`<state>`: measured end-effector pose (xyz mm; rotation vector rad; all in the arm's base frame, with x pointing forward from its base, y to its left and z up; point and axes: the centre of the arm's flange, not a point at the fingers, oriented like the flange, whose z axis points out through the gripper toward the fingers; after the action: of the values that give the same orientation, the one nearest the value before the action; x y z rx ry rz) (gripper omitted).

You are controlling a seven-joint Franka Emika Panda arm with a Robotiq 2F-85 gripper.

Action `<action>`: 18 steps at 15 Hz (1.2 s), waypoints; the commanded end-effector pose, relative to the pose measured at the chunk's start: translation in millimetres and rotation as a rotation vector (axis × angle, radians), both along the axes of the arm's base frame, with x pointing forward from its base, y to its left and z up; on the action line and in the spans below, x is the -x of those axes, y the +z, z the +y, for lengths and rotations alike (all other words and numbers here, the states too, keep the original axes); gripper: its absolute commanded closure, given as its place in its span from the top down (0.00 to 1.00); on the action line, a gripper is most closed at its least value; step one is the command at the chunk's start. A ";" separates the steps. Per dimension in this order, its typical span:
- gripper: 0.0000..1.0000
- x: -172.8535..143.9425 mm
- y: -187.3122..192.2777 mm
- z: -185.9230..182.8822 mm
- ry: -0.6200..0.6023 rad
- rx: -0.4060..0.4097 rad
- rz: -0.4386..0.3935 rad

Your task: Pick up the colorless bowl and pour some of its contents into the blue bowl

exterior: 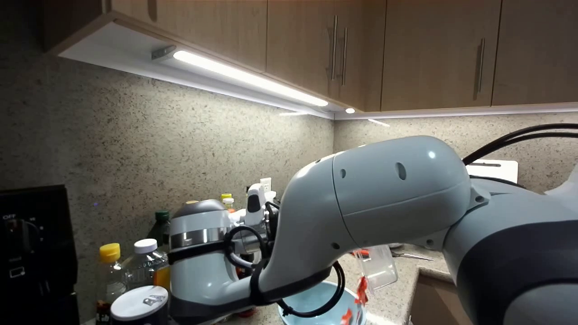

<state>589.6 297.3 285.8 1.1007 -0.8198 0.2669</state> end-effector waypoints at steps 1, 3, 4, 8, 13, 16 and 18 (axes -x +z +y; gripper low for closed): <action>0.02 -51.8 12.5 39.6 0.062 0.012 0.127; 0.02 -53.6 17.9 41.6 0.101 0.012 0.156; 0.02 -54.1 21.5 42.5 0.118 0.011 0.162; 0.11 -21.8 21.6 17.9 0.151 -0.008 0.123; 0.59 -16.3 32.2 10.2 0.201 -0.070 0.103; 0.71 -5.1 17.9 -26.2 0.306 -0.195 0.011; 0.84 -8.8 8.7 -43.3 0.348 -0.279 -0.042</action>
<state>632.5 312.3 293.5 1.3692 -0.6751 0.4352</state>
